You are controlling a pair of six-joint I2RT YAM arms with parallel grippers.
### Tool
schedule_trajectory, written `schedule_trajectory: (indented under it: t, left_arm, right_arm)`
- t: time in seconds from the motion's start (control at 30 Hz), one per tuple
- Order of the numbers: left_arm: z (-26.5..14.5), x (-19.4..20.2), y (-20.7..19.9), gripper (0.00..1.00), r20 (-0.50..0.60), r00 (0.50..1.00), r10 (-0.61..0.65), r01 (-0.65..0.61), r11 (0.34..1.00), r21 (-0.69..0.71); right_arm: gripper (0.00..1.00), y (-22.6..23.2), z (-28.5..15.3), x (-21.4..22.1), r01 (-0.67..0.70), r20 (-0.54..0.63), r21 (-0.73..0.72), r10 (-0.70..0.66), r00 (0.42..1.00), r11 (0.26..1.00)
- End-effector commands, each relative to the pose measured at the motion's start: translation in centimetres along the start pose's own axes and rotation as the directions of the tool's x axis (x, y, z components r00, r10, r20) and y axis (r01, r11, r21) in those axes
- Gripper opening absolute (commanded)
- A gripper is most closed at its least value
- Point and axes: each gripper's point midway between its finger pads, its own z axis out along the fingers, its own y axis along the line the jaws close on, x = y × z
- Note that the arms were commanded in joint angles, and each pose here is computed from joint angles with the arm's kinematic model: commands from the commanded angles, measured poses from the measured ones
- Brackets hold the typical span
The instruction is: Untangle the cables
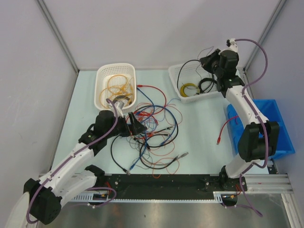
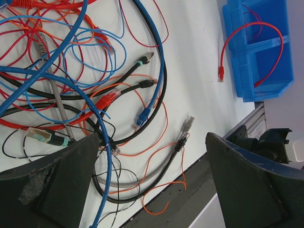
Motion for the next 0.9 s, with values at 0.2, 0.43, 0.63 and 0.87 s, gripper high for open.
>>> schedule_trajectory:
  t: [0.2, 0.43, 0.63, 0.87]
  left_arm:
    - [0.4, -0.5, -0.8, 1.00, 0.004, 1.000, -0.004, 0.004, 0.999, 0.039]
    - [0.3, -0.8, -0.6, 0.99, 0.013, 1.000, 0.003, -0.003, 1.000, 0.024]
    - [0.4, -2.2, -0.8, 1.00, 0.049, 0.998, 0.036, -0.036, 0.999, 0.002]
    - [0.9, -3.3, -1.1, 1.00, 0.052, 0.998, 0.046, -0.045, 0.999, -0.015]
  right_arm:
    - [0.00, -3.5, 0.3, 2.4, 0.045, -0.082, 0.105, -0.036, 0.996, 0.993]
    - [0.61, -6.7, 2.2, 3.3, 0.065, -0.128, 0.188, -0.041, 0.991, 0.980]
    - [0.72, -2.3, 0.3, -0.9, 0.139, -0.044, 0.159, -0.133, 0.990, 0.978]
    - [0.71, 5.8, -6.2, 4.0, 0.175, -0.091, -0.031, -0.177, 0.980, 0.984]
